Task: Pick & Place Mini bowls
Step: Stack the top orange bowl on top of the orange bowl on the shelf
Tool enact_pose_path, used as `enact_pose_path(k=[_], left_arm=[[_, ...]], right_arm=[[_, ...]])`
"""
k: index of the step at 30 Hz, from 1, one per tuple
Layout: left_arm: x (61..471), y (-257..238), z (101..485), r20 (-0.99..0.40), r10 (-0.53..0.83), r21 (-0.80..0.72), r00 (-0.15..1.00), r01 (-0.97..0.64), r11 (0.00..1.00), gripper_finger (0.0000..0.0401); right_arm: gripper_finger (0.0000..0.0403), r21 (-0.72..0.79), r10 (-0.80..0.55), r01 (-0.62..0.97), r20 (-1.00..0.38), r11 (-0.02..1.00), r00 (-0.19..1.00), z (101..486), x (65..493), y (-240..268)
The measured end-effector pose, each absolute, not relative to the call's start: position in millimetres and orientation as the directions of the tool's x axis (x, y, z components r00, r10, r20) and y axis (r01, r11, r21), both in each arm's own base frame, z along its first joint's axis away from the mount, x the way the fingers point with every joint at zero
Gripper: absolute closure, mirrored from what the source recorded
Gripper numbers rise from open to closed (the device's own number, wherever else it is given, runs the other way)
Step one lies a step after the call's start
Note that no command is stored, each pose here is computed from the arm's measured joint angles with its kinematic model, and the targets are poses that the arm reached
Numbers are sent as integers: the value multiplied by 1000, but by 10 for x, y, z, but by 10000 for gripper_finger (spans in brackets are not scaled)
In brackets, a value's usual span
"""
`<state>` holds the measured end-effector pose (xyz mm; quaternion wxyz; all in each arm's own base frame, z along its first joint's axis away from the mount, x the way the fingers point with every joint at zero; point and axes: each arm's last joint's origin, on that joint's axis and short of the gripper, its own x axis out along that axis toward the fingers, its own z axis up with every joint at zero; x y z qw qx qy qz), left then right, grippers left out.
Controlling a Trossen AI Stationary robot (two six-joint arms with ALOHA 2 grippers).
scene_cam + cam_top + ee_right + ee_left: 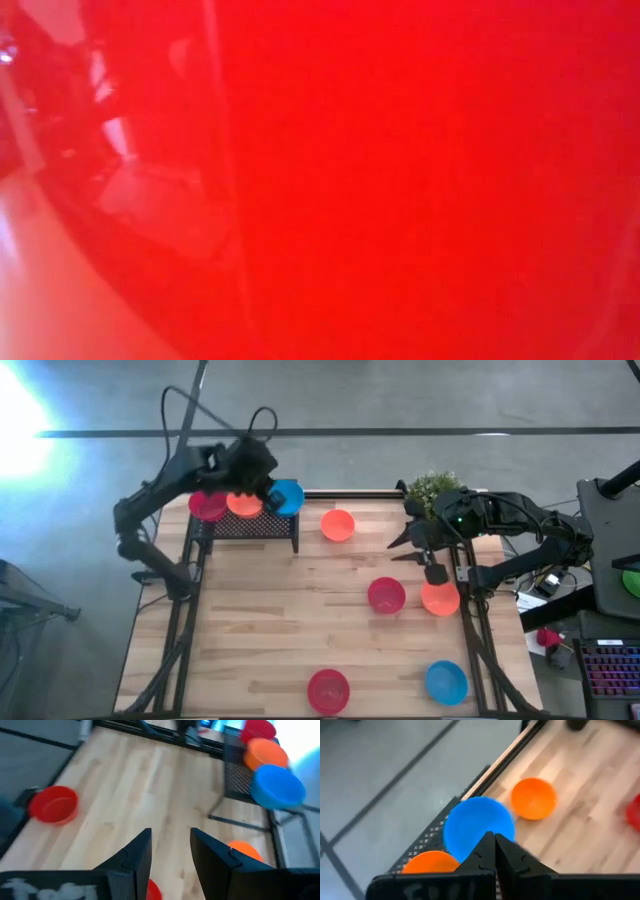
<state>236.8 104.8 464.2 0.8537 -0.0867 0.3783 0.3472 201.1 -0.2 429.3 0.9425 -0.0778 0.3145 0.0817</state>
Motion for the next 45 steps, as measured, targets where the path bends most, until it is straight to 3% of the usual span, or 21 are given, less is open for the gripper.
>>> enact_pose_path(k=[7, 20, 32, 45], left_arm=[[2300, 305, 4810, -600, 550, 82, 581, -640, 764, 401], [2348, -537, 4631, -512, 562, 58, 650, -626, 777, 401], [2365, -708, 4442, -510, 578, 68, 637, -640, 766, 401], [2308, -684, 4474, -506, 579, 193, 639, -571, 798, 401]], right_arm=[[271, -109, -109, 54, -607, 993, 787, 4292, 2011, -71], [271, 133, -162, 332, -670, 934, 724, 4120, 2240, -198], [271, 116, -248, 596, -834, 795, 494, 3576, 2721, -828], [271, 191, -164, 791, -925, 581, 344, 2720, 3172, -1653]])
